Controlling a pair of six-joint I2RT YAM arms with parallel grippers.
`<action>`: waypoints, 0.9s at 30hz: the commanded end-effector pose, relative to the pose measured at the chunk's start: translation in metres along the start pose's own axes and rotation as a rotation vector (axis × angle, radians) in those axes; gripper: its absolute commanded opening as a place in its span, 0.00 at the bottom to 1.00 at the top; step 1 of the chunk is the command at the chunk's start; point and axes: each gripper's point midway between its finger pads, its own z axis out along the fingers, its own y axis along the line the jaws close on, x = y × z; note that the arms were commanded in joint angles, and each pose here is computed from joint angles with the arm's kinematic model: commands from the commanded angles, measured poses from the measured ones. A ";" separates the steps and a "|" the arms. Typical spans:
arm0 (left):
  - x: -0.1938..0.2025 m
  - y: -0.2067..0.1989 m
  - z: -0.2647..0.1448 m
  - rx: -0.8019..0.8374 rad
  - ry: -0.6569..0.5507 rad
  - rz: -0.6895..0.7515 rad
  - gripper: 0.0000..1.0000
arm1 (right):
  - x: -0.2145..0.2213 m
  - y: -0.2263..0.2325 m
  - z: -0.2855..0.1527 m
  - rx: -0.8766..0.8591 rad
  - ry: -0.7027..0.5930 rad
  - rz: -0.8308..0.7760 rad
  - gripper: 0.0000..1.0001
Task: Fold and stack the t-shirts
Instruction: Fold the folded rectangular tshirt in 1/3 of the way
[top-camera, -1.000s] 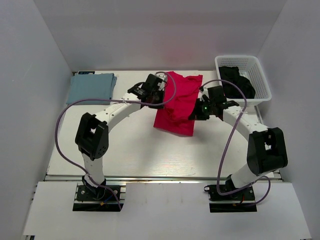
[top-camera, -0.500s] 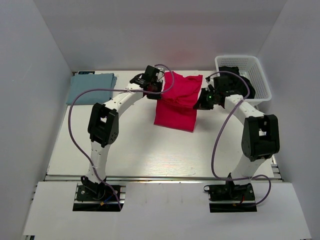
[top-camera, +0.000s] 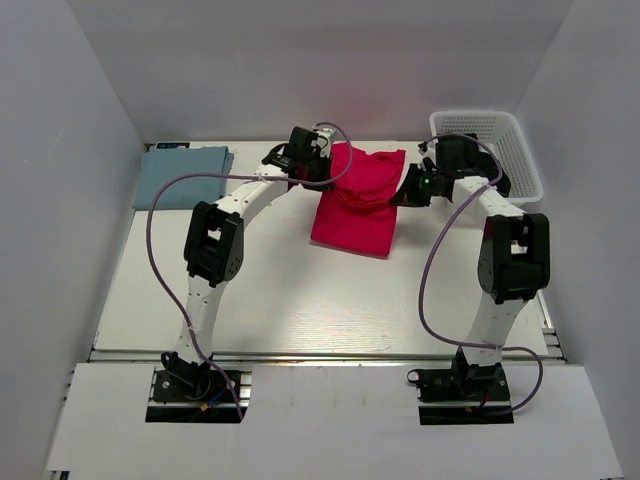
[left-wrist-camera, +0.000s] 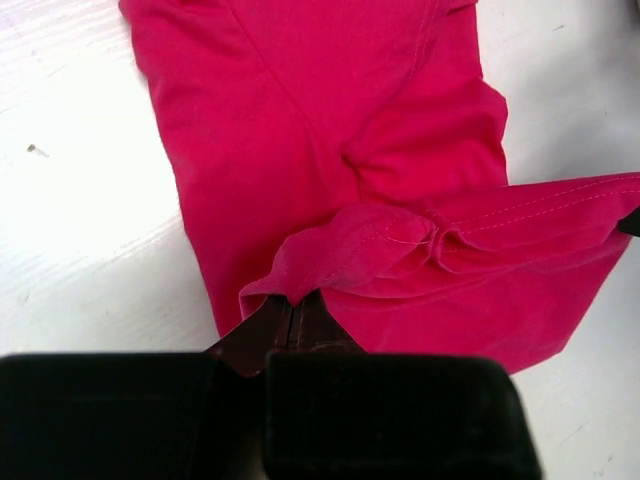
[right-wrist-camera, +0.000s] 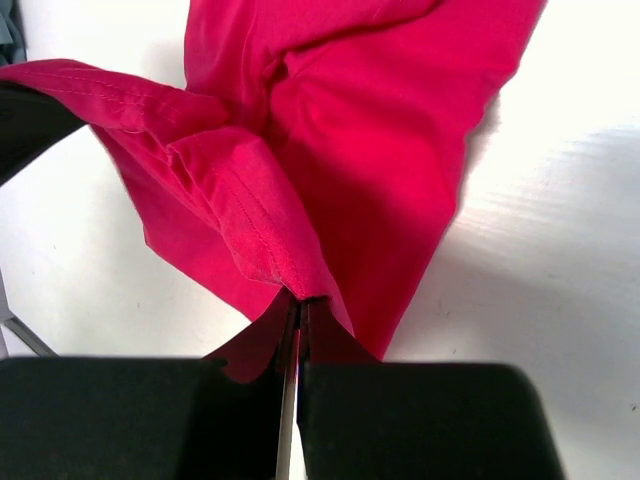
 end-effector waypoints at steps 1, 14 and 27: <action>-0.028 -0.004 -0.003 0.056 -0.075 0.010 0.00 | -0.024 0.006 -0.001 -0.046 -0.049 -0.019 0.00; -0.022 0.028 0.017 0.018 -0.063 -0.064 0.09 | -0.035 -0.018 0.032 -0.104 -0.009 0.015 0.00; -0.072 0.044 -0.011 -0.022 -0.214 -0.054 1.00 | -0.093 -0.008 0.018 -0.111 -0.177 -0.102 0.90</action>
